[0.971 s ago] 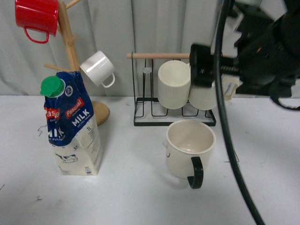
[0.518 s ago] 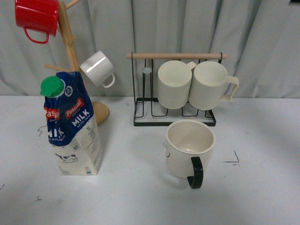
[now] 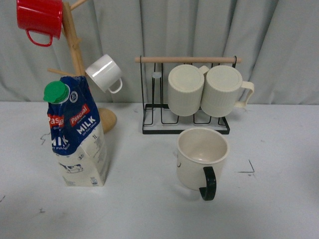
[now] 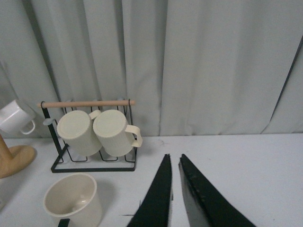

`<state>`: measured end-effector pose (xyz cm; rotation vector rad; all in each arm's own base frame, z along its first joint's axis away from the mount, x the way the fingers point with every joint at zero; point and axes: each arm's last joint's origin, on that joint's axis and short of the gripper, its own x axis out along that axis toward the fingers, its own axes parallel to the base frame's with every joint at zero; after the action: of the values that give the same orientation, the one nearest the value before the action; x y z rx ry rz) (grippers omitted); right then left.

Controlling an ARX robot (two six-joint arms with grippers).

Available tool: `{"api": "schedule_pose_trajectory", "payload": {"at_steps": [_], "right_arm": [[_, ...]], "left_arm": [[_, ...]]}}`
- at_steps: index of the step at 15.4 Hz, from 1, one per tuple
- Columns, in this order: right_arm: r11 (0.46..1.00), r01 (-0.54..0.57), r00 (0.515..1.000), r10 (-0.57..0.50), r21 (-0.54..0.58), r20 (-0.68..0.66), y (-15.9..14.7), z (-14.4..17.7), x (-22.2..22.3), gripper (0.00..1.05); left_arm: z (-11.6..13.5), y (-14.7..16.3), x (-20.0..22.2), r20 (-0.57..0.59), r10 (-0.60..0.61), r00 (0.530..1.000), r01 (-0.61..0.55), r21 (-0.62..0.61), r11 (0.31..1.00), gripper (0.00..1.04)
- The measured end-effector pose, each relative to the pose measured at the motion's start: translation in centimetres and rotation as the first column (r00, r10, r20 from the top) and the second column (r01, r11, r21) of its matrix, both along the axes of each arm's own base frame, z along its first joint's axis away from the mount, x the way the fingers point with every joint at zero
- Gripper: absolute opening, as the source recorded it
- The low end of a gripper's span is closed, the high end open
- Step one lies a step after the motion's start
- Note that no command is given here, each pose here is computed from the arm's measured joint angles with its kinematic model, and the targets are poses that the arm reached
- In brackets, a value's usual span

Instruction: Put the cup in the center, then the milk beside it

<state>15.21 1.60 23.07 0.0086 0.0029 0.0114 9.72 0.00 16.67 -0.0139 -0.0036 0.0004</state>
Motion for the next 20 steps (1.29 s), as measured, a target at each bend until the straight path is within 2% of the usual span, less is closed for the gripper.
{"api": "schedule_pose_trajectory", "payload": {"at_steps": [1, 2, 3, 4, 5, 6, 11, 19, 20], "right_arm": [[1.0, -0.004, 0.999, 0.004, -0.001, 0.038, -0.9, -2.4, -1.2, 0.05], [0.999, 0.045, 0.999, -0.045, -0.003, -0.016, -1.8, -5.1, -2.2, 0.02], [1.0, 0.017, 0.989, -0.018, -0.008, -0.146, -1.6, -7.6, -3.8, 0.02], [1.0, 0.012, 1.0, -0.012, -0.006, -0.009, -1.6, -6.3, -4.9, 0.02], [1.0, 0.012, 0.999, -0.011, -0.005, 0.03, -1.6, -6.1, -5.5, 0.02], [1.0, 0.012, 1.0, -0.012, -0.006, -0.013, -1.6, -6.6, -5.5, 0.02], [1.0, 0.012, 1.0, -0.012, -0.006, 0.007, -1.6, -6.4, -5.5, 0.02], [1.0, 0.012, 1.0, -0.012, -0.006, 0.007, -1.6, -6.4, -5.5, 0.99], [1.0, 0.012, 1.0, -0.012, -0.006, 0.007, -1.6, -6.4, -5.5, 0.98]], "left_arm": [[0.0, 0.0, 0.0, 0.0, 0.0, 1.0, 0.0, 0.0, 1.0, 0.98], [0.0, 0.0, 0.0, 0.001, -0.001, 1.0, 0.001, 0.0, 1.0, 0.98], [0.0, 0.0, 0.0, -0.002, 0.0, 1.0, 0.0, 0.0, 1.0, 0.98], [0.0, 0.0, 0.0, -0.001, -0.001, 1.0, 0.001, 0.0, 1.0, 0.98], [0.0, 0.0, 0.0, 0.0, 0.001, 1.0, -0.001, 0.0, 1.0, 0.98], [0.0, 0.0, 0.0, 0.002, -0.001, 1.0, 0.001, 0.0, 1.0, 0.98], [0.0, 0.0, 0.0, 0.0, -0.001, 1.0, 0.001, 0.0, 1.0, 0.98], [0.0, 0.0, 0.0, 0.0, -0.001, 1.0, 0.001, 0.0, 1.0, 0.98], [0.0, 0.0, 0.0, 0.0, -0.001, 1.0, 0.001, 0.0, 1.0, 0.98]]}}
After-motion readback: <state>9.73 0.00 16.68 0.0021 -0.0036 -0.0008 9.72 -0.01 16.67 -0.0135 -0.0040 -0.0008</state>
